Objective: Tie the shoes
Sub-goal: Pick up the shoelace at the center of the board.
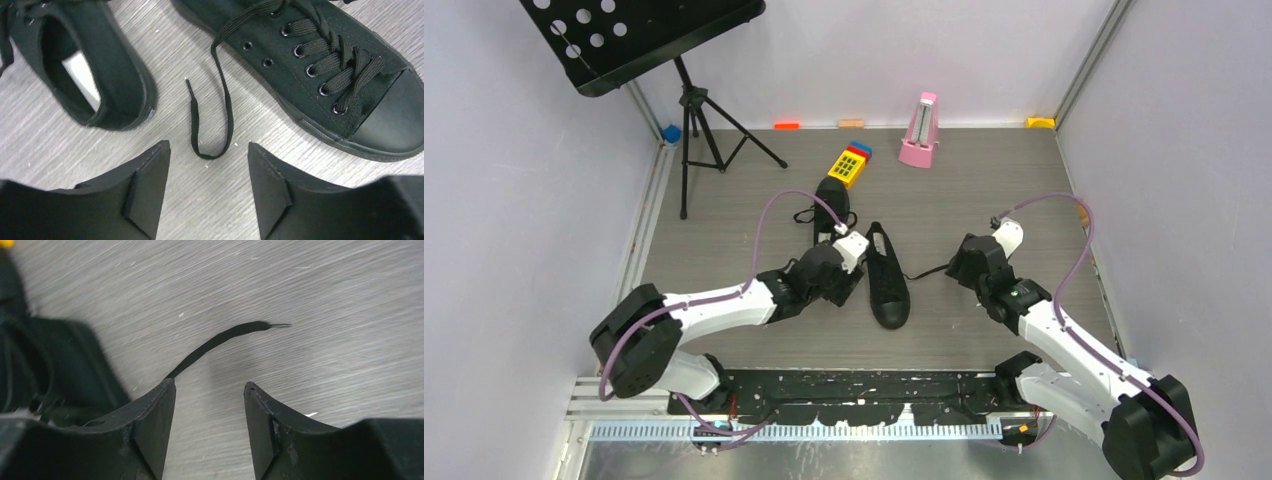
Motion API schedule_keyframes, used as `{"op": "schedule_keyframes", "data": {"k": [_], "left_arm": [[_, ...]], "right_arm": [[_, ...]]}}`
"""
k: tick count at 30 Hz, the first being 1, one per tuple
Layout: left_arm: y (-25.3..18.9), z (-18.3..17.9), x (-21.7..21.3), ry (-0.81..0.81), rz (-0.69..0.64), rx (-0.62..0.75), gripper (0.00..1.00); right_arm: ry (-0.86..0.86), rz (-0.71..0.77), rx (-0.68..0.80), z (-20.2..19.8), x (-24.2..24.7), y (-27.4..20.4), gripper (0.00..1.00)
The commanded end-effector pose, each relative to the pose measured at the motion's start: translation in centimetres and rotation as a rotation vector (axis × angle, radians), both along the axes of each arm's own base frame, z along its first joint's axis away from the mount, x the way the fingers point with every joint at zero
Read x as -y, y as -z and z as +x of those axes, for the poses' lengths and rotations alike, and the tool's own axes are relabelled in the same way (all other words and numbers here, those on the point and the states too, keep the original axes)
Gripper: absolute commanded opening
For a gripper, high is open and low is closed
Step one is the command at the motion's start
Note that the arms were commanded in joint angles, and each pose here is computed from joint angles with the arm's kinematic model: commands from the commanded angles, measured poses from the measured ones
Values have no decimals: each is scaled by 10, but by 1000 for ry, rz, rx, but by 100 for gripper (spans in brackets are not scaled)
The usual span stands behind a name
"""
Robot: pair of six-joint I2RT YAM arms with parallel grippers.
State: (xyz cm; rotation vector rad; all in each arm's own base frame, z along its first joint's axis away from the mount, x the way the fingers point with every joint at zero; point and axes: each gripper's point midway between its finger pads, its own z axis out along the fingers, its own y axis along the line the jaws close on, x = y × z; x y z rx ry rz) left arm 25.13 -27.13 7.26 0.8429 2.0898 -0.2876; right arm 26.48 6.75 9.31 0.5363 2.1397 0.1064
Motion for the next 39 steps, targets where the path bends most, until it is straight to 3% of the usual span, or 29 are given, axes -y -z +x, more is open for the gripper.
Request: {"op": "schedule_keyframes", "data": {"k": [1, 4, 7, 13, 24, 32, 34, 36, 39], "left_arm": [[-31, 5, -5, -10, -85, 62, 65], [-41, 5, 5, 58, -131, 46, 68], [-45, 6, 23, 143, -123, 15, 64], [-17, 25, 31, 116, 12, -164, 53], [11, 40, 41, 102, -14, -274, 46], [43, 35, 45, 108, 19, -370, 33], [49, 34, 45, 105, 17, -379, 22], [50, 35, 43, 87, 11, -367, 1], [35, 42, 39, 46, -31, -287, 0]], "right_arm": [[-262, 126, 9, -5, -47, -23, 59], [-341, 168, 2, -12, -61, -24, 63], [-366, 143, -4, -13, -60, -25, 65], [-393, 97, 4, -6, -60, -34, 65], [-384, 70, 20, 4, -59, -42, 65], [-462, 55, -11, 11, -72, -37, 65], [-489, 77, -37, 11, -80, -28, 65], [-489, 105, -50, 9, -84, -21, 64], [-508, 147, -70, 2, -90, -13, 62]]}}
